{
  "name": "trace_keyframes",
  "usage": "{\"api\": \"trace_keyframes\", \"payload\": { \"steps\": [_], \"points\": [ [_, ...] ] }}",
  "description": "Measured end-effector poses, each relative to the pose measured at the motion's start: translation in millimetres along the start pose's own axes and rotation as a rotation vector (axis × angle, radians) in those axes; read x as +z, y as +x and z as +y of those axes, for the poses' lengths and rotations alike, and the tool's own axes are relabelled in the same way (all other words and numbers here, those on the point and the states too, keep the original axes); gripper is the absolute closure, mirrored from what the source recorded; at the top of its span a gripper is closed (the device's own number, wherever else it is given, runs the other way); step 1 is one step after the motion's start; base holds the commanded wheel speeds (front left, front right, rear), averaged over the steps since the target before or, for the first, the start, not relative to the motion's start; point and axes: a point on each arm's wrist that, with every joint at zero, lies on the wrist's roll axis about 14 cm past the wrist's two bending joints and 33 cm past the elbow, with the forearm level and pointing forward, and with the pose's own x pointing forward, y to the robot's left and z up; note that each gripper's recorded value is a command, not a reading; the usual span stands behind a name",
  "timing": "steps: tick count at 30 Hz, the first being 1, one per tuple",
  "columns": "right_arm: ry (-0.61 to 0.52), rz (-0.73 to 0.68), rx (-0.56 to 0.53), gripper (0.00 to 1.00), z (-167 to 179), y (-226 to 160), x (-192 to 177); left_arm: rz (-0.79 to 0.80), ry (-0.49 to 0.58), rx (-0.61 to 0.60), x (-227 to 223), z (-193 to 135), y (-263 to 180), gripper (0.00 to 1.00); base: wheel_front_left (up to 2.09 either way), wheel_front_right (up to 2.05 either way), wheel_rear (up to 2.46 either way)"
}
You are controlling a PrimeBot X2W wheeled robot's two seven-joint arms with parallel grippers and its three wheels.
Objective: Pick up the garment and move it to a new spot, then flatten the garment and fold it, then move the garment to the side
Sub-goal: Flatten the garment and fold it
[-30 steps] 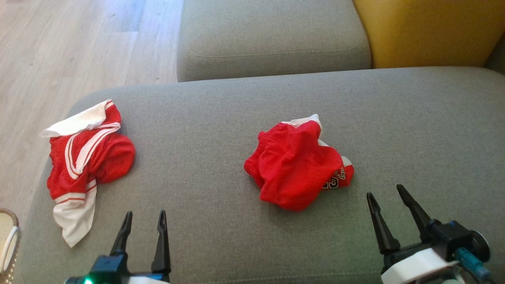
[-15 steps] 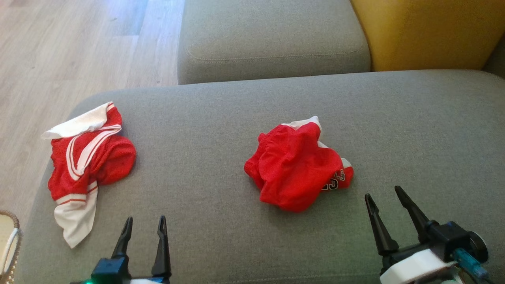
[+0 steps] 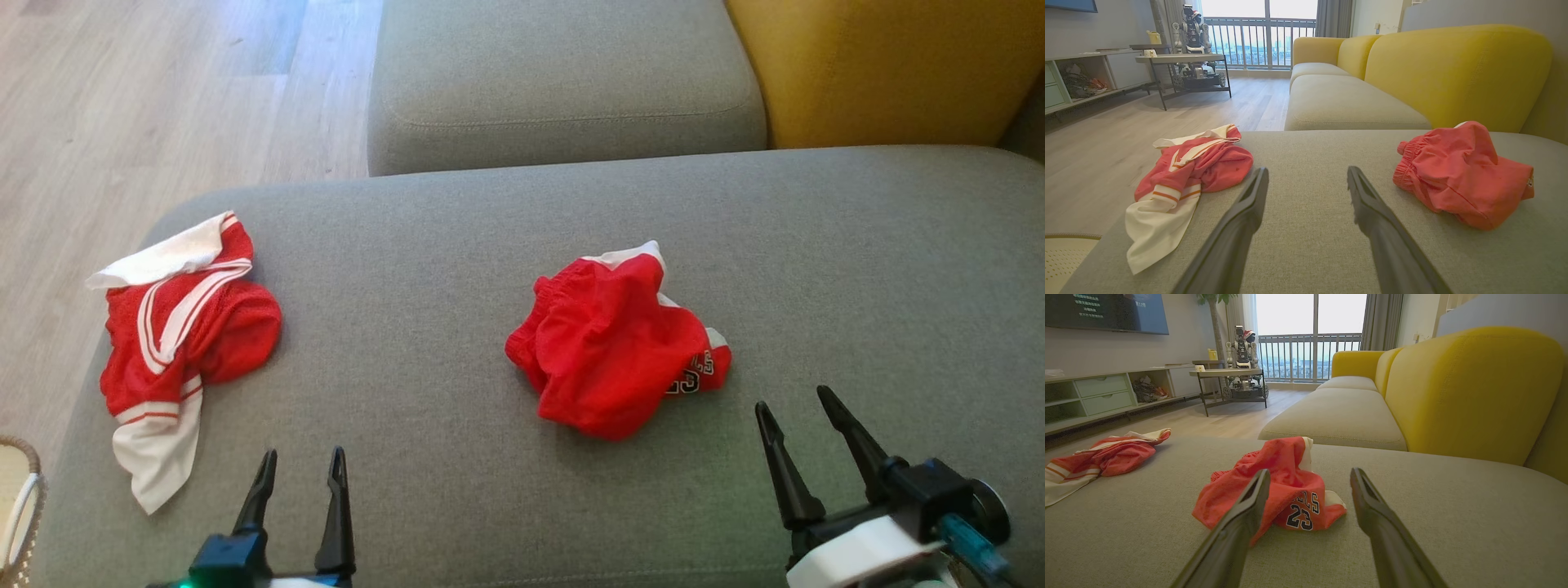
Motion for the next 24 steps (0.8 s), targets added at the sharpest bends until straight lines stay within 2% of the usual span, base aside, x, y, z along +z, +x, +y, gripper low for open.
{"api": "trace_keyframes", "payload": {
  "steps": [8, 12, 19, 21, 24],
  "points": [
    [0.002, 0.007, -0.002, 0.0, 0, -2, -2, 0.009, 0.002, -0.011, -2, -2, 4, 0.0, 0.0, 0.0, 0.0],
    [-0.003, 0.026, -0.018, 0.0, -4, -5, -8, 0.025, 0.002, -0.079, -7, -16, 21, 0.0, 0.0, 0.0, 0.0],
    [-0.022, 0.064, -0.073, 0.0, -22, -7, -18, -0.022, 0.01, -0.31, 10, -78, 96, 0.0, 0.0, 0.0, 0.0],
    [-0.027, 0.063, -0.088, 0.0, -27, -3, -17, 0.036, 0.031, -0.382, 3, -99, 115, 0.0, 0.0, 0.0, 0.0],
    [-0.041, 0.062, -0.1, 0.0, -34, 10, -17, 0.116, 0.08, -0.424, -5, -118, 148, 0.0, 0.0, 0.0, 0.0]
  ]
}}
